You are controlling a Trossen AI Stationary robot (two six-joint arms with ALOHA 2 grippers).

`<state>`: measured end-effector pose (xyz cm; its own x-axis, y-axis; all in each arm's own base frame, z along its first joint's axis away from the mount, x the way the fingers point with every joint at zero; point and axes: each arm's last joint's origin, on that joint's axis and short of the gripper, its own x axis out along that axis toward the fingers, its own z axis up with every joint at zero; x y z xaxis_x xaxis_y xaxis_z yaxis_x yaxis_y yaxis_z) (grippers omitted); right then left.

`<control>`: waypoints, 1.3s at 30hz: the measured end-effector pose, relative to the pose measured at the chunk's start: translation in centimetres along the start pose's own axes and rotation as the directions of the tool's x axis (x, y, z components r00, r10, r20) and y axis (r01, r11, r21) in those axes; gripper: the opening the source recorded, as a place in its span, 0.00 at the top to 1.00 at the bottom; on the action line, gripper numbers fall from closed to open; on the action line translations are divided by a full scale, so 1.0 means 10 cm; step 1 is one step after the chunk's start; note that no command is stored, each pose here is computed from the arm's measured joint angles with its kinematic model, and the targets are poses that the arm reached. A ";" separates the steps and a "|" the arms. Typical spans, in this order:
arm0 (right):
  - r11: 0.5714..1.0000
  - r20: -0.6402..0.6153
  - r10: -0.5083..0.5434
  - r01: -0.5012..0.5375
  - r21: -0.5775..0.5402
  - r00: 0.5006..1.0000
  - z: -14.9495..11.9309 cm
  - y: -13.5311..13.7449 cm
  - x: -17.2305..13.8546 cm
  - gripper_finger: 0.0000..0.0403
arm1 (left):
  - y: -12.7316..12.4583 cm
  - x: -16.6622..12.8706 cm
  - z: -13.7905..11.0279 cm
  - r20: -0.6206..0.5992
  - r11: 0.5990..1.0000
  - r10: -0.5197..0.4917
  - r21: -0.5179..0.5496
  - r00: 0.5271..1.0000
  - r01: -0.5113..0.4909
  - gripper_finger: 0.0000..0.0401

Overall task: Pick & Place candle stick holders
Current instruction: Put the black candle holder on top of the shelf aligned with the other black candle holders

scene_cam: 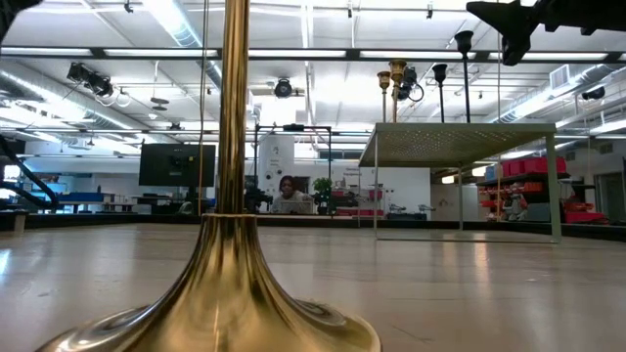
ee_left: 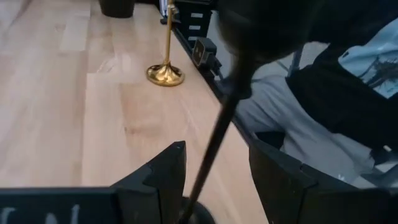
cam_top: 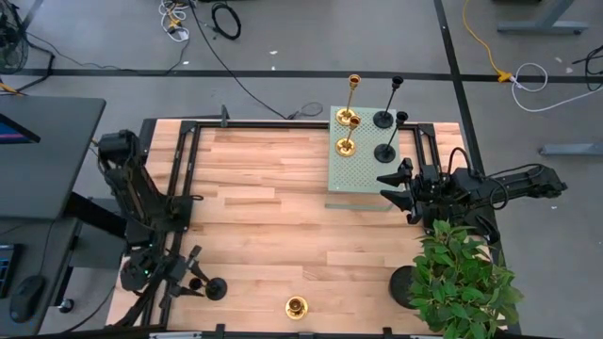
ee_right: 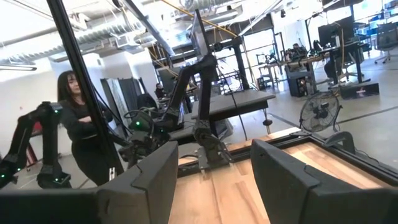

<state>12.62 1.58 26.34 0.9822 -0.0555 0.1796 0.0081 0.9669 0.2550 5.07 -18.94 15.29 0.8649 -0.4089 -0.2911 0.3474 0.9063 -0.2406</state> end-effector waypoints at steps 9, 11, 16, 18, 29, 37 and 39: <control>1.000 -0.001 0.001 -0.001 -0.010 1.000 0.00 0.00 0.00 0.49 | 0.00 0.15 -0.06 0.017 0.999 0.039 -0.002 0.999 -0.039 0.56; 1.000 -0.001 0.001 -0.001 -0.017 1.000 0.00 0.00 0.00 0.49 | 0.00 0.16 -0.06 0.016 0.999 0.041 -0.001 0.999 -0.041 0.56; 1.000 -0.002 0.004 -0.004 -0.018 1.000 0.00 0.00 0.00 0.49 | 0.00 0.16 -0.06 0.020 0.999 0.038 -0.012 0.999 -0.037 0.56; 1.000 -0.003 0.010 -0.010 -0.019 1.000 0.00 0.00 0.00 0.49 | 0.00 0.16 -0.06 0.020 0.999 0.038 -0.013 0.999 -0.038 0.56; 1.000 -0.003 0.010 -0.010 -0.022 1.000 0.00 0.00 0.00 0.49 | 0.00 0.16 -0.06 0.021 0.999 0.040 -0.027 0.999 -0.039 0.56; 1.000 -0.003 0.010 -0.010 -0.024 1.000 0.00 0.00 0.00 0.49 | 0.00 0.16 -0.06 0.021 0.999 0.040 -0.029 0.999 -0.039 0.68; 1.000 -0.003 0.009 -0.010 -0.026 1.000 0.00 0.00 0.00 0.49 | 0.00 0.16 -0.06 0.021 0.999 0.040 -0.029 0.999 -0.039 0.74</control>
<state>12.63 1.61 26.33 0.9828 -0.0456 0.1790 0.0035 0.9735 0.2287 6.22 -19.65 14.31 0.8855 -0.3700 -0.2812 0.3024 0.9182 -0.2559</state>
